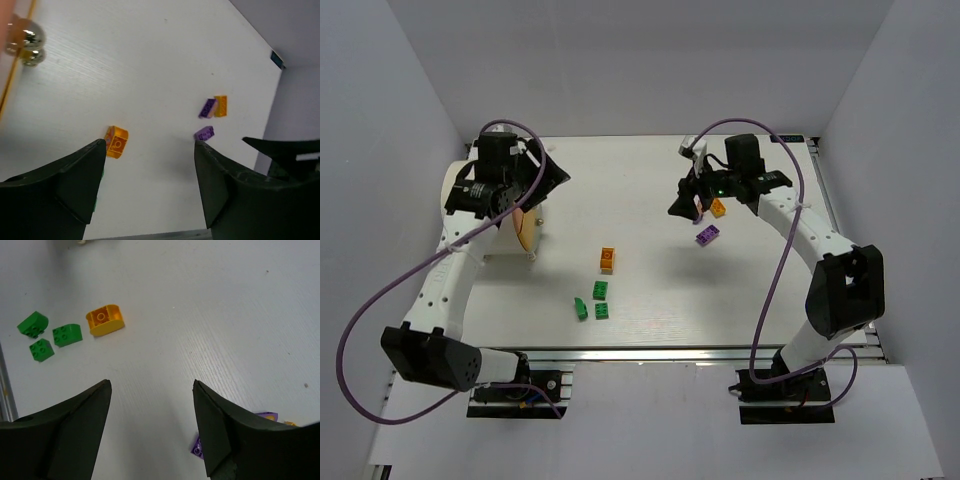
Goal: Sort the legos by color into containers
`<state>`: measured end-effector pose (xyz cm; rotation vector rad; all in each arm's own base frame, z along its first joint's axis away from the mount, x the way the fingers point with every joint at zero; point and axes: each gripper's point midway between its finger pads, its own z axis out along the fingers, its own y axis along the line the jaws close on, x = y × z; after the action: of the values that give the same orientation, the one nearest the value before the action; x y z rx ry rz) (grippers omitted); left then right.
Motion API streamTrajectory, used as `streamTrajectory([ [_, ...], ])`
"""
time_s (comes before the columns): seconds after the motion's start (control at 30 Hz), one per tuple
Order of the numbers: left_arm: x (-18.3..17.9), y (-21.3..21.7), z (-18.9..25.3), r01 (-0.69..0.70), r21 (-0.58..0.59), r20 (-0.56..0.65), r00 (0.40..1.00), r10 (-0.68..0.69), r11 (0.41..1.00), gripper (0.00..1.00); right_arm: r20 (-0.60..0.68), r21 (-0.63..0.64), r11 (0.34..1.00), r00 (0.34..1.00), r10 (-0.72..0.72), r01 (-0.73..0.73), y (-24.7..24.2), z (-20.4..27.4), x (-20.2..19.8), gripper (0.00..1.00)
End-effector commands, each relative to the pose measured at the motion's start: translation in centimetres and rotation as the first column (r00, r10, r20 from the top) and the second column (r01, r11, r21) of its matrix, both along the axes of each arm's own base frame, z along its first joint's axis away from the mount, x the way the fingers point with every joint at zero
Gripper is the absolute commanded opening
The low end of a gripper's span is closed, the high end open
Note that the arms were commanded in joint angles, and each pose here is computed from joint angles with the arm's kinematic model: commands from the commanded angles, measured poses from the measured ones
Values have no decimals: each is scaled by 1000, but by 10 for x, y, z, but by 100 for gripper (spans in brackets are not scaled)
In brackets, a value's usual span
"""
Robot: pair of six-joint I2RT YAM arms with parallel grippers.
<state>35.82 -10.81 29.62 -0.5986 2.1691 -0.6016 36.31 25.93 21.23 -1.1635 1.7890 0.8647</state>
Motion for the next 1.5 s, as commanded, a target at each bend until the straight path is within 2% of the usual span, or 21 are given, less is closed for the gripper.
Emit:
streamTrajectory([
  [0.0,-4,32,-7,-219,115,-76,971,228,969,81,20,0,991,991,-132,132,2,2,21,72],
  [0.03,5,35,-18,-236,151,-109,961,253,960,82,9,-6,990,990,-142,142,3,-1,21,72],
  [0.1,14,39,-9,-262,208,-100,953,287,942,85,12,-21,986,986,-165,165,3,-5,23,74],
  [0.23,36,21,-13,-220,307,-133,953,271,926,91,-4,-30,978,978,-209,209,2,-11,27,75],
  [0.27,40,17,-26,-185,361,-174,950,261,914,92,-12,-30,974,975,-223,222,2,-12,27,74],
  [0.3,46,14,-15,-196,371,-148,952,266,908,93,-11,-35,972,973,-231,231,2,-13,28,74],
  [0.47,49,19,-16,-207,558,-146,929,340,804,96,-15,-58,958,959,-283,282,-5,-21,32,74],
  [0.77,53,7,-12,-259,569,-81,927,367,780,98,-2,-66,953,955,-296,295,-8,-29,34,74],
  [0.83,53,3,-9,-254,569,-68,933,353,782,98,8,-30,967,968,-252,252,0,-21,31,74],
  [0.9,50,5,6,-274,562,-29,937,349,781,98,19,47,995,996,-89,88,18,-10,14,75],
  [1.0,44,9,21,-302,560,19,936,352,772,98,27,133,988,997,70,-73,41,2,-2,74],
  [1.1,35,15,39,-322,483,44,938,345,814,98,49,197,958,978,201,-207,59,10,-12,71],
  [1.13,39,12,53,-338,443,97,939,330,830,98,62,208,947,969,238,-246,66,11,-17,70],
  [1.23,29,8,87,-318,345,204,944,260,883,98,202,242,886,914,352,-395,86,16,-25,71],
  [1.27,18,13,107,-327,304,254,933,254,895,98,239,244,873,899,367,-422,90,17,-23,72],
  [1.4,3,18,137,-309,258,334,918,216,915,98,401,308,802,834,378,-511,127,33,-12,67],
  [1.47,-2,13,145,-259,267,351,923,156,928,98,415,342,790,836,358,-508,150,26,-8,67],
])
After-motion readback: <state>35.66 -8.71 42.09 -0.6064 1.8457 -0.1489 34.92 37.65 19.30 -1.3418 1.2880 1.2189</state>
